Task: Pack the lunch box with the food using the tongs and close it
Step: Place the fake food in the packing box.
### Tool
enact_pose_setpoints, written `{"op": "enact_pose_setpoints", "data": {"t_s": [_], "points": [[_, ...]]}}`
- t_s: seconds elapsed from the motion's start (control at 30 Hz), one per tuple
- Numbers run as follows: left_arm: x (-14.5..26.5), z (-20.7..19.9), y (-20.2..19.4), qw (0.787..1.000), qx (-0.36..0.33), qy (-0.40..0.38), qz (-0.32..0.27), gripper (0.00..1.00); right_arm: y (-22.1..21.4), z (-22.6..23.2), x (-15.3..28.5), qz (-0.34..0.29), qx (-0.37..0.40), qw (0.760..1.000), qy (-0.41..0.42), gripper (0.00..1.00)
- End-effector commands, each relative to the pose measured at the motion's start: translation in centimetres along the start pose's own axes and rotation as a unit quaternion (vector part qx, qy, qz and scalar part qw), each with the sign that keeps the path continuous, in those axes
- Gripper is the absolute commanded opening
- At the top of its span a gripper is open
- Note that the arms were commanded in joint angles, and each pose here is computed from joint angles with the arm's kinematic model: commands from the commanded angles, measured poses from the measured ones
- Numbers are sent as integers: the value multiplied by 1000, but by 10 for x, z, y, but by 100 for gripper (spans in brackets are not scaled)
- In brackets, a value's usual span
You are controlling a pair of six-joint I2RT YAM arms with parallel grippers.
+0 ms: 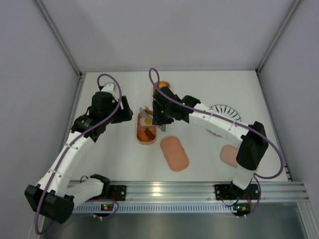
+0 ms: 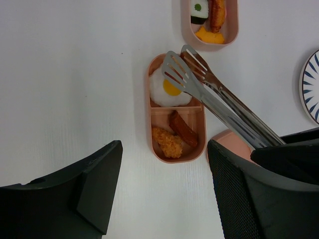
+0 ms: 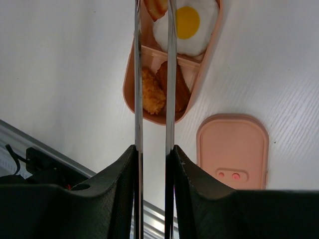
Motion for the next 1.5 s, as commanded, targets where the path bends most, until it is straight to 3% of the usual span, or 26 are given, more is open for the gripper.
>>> {"op": "enact_pose_setpoints", "data": {"t_s": [0.0, 0.77, 1.13, 1.47], "points": [[8, 0, 14, 1000, -4, 5, -22, 74, 13, 26, 4, -33, -1, 998, 47, 18], [8, 0, 12, 1000, -1, 3, -21, 74, -4, 12, -13, -11, -5, 999, 38, 28], [7, 0, 12, 1000, 1, 3, -19, 74, -5, 15, -16, -6, 2, 999, 44, 40], [7, -1, 13, 1000, 0, 1, -22, 74, 8, 12, 3, -32, 1, 999, 40, 41]]}}
Point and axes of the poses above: each gripper's point midway between its finger pads, its own x axis back along the fingers, its own z axis along the line the jaws close on, y = z × x, the point moved 7 cm from there along x, back along the fingers, and after that the axes turned 7 degrees about -x, right-handed, at the moved point
